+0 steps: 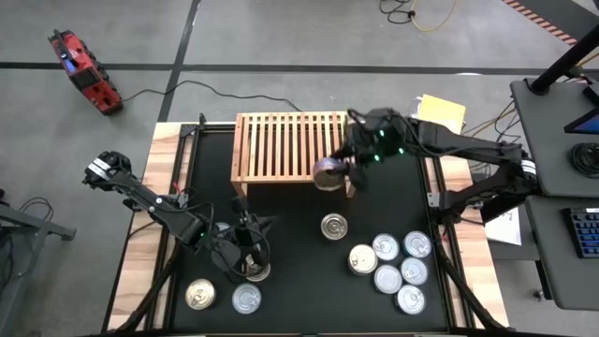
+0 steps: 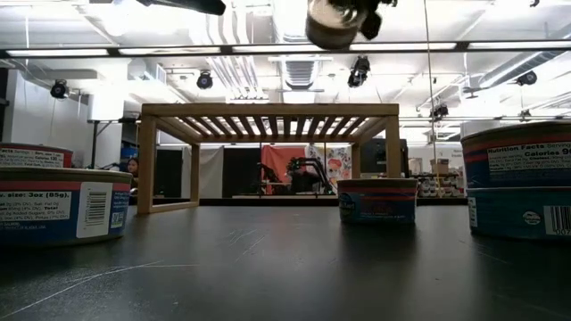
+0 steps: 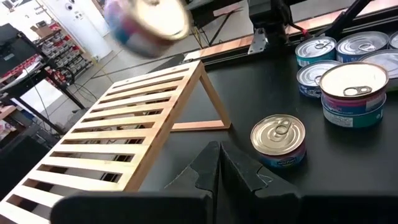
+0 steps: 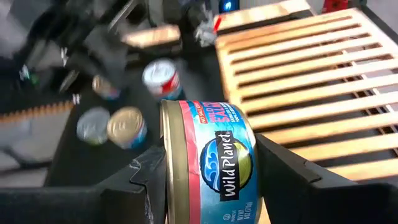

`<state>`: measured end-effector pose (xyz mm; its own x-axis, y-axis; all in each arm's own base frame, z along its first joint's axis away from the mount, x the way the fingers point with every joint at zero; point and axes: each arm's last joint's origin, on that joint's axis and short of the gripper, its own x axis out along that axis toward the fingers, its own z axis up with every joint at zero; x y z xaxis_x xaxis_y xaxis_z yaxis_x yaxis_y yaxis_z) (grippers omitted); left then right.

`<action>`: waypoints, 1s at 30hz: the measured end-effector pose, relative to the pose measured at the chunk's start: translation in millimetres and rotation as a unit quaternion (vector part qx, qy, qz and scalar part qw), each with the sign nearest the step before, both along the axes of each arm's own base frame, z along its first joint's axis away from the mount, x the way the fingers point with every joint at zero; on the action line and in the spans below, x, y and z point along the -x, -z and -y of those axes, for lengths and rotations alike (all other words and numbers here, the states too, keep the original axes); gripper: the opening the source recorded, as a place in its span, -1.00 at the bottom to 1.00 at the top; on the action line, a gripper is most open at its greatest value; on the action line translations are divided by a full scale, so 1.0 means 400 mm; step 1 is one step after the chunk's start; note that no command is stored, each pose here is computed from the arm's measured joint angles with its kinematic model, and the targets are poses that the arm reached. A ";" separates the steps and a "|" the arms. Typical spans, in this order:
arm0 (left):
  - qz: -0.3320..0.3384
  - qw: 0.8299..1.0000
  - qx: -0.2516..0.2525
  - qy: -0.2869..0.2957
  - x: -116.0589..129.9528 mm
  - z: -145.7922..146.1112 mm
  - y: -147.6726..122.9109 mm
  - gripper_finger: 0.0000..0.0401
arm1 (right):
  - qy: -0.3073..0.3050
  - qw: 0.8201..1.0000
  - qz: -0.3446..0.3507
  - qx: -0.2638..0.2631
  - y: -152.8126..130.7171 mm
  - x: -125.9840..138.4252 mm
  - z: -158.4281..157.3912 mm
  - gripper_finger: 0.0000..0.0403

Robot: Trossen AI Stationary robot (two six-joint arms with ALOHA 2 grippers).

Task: Stack canned seafood by type on shelf
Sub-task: Put the blue and pink tuna can on the shelf

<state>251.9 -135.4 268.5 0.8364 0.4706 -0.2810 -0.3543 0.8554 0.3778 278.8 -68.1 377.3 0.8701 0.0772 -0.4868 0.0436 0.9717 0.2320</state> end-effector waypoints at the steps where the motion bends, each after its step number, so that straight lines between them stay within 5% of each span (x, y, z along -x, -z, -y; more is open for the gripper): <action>1: -0.001 1.000 0.000 0.000 0.000 0.000 0.000 -1.00 | 0.007 1.000 0.001 -0.010 0.006 -0.005 0.022 -0.09; 11: -0.008 1.000 -0.009 -0.006 0.002 -0.003 0.004 -1.00 | 0.082 0.986 -0.029 -0.143 0.107 -0.049 0.203 -0.09; 26: -0.004 1.000 -0.003 -0.011 0.003 -0.004 0.004 -1.00 | 0.096 0.983 -0.045 -0.151 0.149 -0.071 0.234 -0.09; 30: -0.004 1.000 -0.003 -0.011 0.003 -0.004 0.004 -1.00 | 0.098 0.982 -0.045 -0.154 0.149 -0.071 0.234 0.10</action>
<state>250.8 -134.0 266.7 0.8231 0.4912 -0.2851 -0.3706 0.8449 0.3857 307.2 -161.7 317.9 0.8375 0.0674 -0.5422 0.2574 0.8266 0.5004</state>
